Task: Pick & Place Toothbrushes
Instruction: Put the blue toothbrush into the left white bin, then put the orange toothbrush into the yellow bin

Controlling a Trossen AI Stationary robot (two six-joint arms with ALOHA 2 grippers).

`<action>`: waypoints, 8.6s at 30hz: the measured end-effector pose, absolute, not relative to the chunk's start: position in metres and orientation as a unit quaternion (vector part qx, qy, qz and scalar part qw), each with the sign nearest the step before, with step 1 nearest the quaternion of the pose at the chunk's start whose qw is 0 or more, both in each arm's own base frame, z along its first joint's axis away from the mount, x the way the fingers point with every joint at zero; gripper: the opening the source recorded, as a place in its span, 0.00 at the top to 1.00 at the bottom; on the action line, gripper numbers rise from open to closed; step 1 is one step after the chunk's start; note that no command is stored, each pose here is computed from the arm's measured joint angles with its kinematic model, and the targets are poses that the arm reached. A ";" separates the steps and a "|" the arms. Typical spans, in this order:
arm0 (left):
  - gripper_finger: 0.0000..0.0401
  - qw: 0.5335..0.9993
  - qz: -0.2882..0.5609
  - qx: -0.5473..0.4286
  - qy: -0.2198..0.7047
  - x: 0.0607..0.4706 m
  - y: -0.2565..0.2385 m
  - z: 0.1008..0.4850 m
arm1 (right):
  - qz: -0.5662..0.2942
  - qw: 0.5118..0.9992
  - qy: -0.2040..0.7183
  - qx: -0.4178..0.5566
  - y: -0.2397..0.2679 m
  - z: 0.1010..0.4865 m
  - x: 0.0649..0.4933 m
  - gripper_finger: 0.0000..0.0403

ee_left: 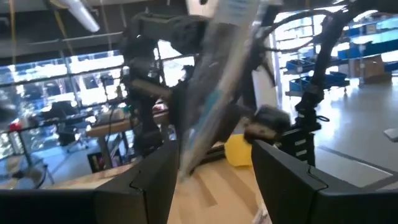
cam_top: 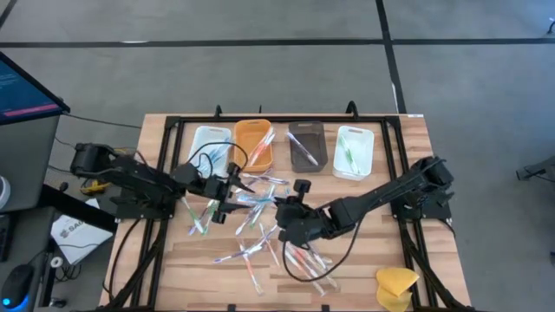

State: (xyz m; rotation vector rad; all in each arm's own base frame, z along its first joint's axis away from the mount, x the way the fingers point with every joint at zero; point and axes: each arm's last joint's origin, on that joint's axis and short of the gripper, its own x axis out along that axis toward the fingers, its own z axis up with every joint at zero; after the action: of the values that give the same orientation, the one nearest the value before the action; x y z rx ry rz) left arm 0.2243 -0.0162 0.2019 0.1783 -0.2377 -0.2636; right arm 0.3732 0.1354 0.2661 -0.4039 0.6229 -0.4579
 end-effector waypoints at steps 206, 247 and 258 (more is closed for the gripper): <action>0.33 0.969 0.065 -0.063 0.230 0.189 0.057 0.274 | -0.137 0.672 0.700 -0.197 0.119 0.200 0.279 0.50; 0.33 0.972 0.024 -0.039 0.231 0.196 0.021 0.256 | 0.047 0.708 0.671 -0.218 0.073 0.122 0.301 0.70; 0.33 0.965 0.021 -0.041 0.257 0.190 0.019 0.221 | 0.035 0.716 0.682 -0.145 0.068 0.120 0.302 0.84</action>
State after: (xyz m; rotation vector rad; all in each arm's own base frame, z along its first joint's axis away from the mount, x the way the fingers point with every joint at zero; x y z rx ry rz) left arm 0.1904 0.0188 0.2210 -0.0831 0.5194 0.0432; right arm 0.3022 0.0683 0.1204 -0.3219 1.5100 0.0782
